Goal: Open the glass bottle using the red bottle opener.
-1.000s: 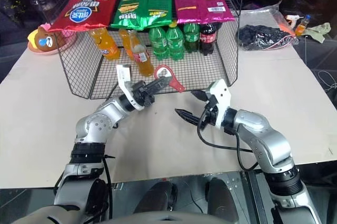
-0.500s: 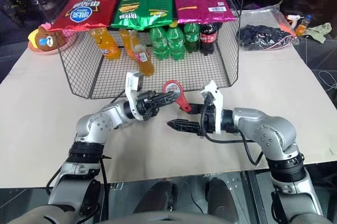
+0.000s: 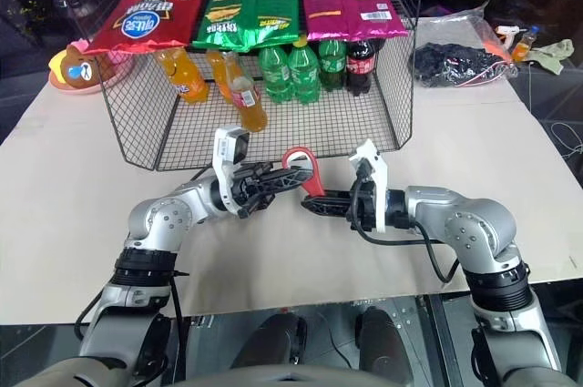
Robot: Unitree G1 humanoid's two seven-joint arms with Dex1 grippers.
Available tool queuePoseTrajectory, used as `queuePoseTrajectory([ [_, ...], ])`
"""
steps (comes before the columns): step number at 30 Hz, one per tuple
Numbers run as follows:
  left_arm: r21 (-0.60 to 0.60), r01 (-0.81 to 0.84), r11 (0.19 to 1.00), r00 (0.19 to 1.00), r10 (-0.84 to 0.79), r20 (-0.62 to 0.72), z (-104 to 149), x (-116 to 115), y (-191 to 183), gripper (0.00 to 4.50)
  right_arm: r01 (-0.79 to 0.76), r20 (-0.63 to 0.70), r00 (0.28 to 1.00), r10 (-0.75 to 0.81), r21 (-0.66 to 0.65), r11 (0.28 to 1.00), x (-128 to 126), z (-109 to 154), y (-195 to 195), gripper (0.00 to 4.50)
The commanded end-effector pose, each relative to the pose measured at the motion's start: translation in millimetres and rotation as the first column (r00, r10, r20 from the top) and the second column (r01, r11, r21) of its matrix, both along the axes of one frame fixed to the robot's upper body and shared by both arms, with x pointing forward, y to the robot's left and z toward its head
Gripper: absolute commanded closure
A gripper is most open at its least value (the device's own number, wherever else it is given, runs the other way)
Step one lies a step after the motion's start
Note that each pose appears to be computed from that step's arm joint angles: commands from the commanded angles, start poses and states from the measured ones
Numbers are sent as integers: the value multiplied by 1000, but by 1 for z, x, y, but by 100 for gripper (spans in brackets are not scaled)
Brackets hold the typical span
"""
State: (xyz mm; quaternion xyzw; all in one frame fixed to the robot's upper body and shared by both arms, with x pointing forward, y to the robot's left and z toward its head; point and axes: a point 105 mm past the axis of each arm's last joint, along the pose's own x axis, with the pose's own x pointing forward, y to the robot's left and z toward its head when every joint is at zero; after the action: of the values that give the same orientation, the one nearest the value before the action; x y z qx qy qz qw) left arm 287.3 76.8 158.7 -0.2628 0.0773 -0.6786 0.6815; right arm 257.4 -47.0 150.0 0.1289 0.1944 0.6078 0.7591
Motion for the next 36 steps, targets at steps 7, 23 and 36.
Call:
queuePoseTrajectory([
  [7,101,-136,986,985,123,121,-9,14,-1,269,48,13,999,-48,40,998,0,7,6,450],
  [23,-75,-874,480,359,743,565,9,75,68,3,518,130,846,-517,29,855,51,3,-70,450],
  [36,-195,-961,198,38,788,614,25,130,94,3,505,170,848,-501,26,863,54,0,-60,450],
])
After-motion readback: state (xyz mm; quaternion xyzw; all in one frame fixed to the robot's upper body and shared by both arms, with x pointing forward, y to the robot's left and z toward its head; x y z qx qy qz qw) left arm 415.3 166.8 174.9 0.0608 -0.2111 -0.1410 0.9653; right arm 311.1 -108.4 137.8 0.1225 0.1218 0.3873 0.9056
